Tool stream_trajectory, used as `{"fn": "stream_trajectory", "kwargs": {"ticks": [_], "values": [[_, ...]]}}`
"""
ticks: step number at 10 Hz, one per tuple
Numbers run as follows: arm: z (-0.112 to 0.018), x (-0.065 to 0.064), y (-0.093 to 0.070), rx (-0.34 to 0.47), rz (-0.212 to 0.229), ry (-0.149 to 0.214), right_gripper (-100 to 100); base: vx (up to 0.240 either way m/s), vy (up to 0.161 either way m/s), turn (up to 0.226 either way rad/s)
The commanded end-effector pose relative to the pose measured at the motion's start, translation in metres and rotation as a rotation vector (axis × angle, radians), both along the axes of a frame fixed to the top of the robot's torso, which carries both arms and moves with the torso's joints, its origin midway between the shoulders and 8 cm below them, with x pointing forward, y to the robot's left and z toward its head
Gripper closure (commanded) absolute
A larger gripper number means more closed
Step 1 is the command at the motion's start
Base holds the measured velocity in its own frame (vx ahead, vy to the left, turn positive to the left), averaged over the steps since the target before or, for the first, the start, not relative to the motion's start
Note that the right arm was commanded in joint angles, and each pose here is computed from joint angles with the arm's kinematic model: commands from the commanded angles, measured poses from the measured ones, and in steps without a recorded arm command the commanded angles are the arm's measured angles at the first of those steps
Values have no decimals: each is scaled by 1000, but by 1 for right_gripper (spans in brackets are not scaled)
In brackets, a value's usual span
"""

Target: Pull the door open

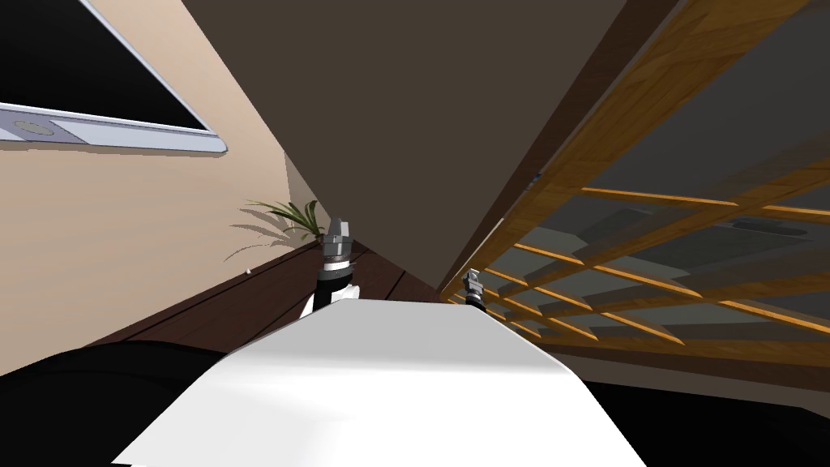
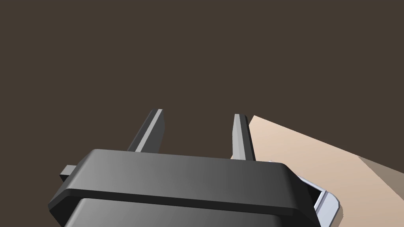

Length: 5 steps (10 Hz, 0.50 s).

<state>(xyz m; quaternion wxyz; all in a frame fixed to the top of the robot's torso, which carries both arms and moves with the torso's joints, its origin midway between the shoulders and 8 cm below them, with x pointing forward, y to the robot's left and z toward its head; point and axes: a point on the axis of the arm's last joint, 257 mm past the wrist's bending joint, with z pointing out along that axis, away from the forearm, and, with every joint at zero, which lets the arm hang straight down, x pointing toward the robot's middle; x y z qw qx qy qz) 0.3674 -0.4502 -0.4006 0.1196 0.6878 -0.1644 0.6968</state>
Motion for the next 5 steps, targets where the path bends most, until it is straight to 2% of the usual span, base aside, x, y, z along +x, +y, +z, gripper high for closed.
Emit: {"fn": "stream_trajectory", "kwargs": {"ticks": [1,3,4,5], "values": [[0,1,1,1,1,-2,100,-7,1,3],[0,1,1,1,1,-2,100,0,0,0],[0,-1,5,1,27,-1,100,-122,-1,81],[0,-1,7,1,35,-1,100,-206,-13,77]]}}
